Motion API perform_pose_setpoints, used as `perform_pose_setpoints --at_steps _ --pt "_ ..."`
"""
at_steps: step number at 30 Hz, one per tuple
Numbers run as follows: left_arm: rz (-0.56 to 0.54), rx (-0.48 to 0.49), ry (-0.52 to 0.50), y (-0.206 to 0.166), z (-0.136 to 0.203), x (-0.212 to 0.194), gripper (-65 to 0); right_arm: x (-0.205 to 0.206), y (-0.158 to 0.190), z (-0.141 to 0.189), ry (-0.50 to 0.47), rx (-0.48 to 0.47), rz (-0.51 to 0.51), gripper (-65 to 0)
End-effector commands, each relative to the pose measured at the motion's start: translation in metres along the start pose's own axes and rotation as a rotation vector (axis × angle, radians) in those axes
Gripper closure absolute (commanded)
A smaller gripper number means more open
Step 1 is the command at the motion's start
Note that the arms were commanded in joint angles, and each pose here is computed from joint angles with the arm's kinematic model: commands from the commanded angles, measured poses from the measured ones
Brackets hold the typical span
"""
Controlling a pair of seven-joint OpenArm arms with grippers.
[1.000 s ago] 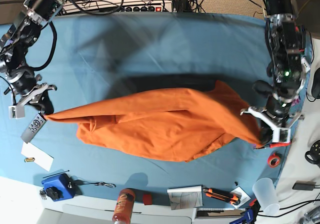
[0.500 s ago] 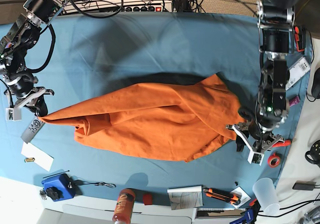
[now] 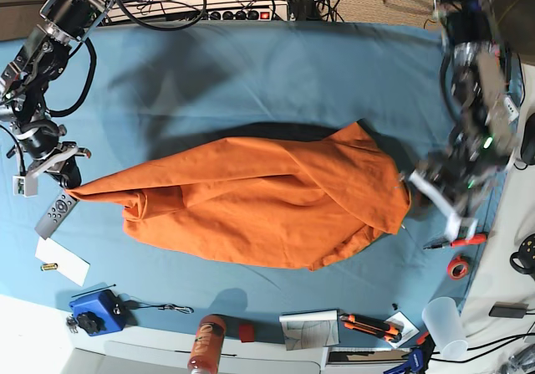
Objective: Layout the t-shirt on the table in an organized manner, then fold the t-shirt properly
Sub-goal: 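Release the left gripper and regrasp the shirt edge nearby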
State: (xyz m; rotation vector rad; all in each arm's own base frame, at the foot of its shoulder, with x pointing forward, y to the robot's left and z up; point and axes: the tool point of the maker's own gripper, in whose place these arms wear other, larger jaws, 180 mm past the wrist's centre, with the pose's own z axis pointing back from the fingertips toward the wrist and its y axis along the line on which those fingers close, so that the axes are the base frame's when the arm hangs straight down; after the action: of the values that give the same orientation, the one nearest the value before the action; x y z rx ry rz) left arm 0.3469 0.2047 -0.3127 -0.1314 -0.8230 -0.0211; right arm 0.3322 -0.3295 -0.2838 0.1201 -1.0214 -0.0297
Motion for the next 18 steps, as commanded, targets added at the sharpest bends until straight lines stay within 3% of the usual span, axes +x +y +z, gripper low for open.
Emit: perform_pose_setpoints --at_steps 1,4,7,14,18 --pt "0.031 -0.059 -0.057 -0.006 0.007 0.008 -27.1 0.022 -0.002 0.004 -0.064 0.0 0.02 0.0" --pt "0.138 -0.227 -0.079 -0.025 0.017 -0.017 -27.1 0.022 -0.002 0.004 -0.063 0.0 0.02 0.0" --pt "0.214 -0.316 -0.093 -0.041 0.02 -0.036 -27.1 0.02 -0.002 0.004 -0.054 0.0 0.021 0.0" --pt "0.315 -0.349 -0.141 -0.057 0.006 -0.047 -27.1 0.013 -0.003 0.004 -0.018 -0.001 0.021 0.0" --pt "0.307 -0.342 -0.113 -0.055 -0.002 -0.056 -27.1 0.014 -0.003 0.004 -0.018 -0.001 0.021 0.0"
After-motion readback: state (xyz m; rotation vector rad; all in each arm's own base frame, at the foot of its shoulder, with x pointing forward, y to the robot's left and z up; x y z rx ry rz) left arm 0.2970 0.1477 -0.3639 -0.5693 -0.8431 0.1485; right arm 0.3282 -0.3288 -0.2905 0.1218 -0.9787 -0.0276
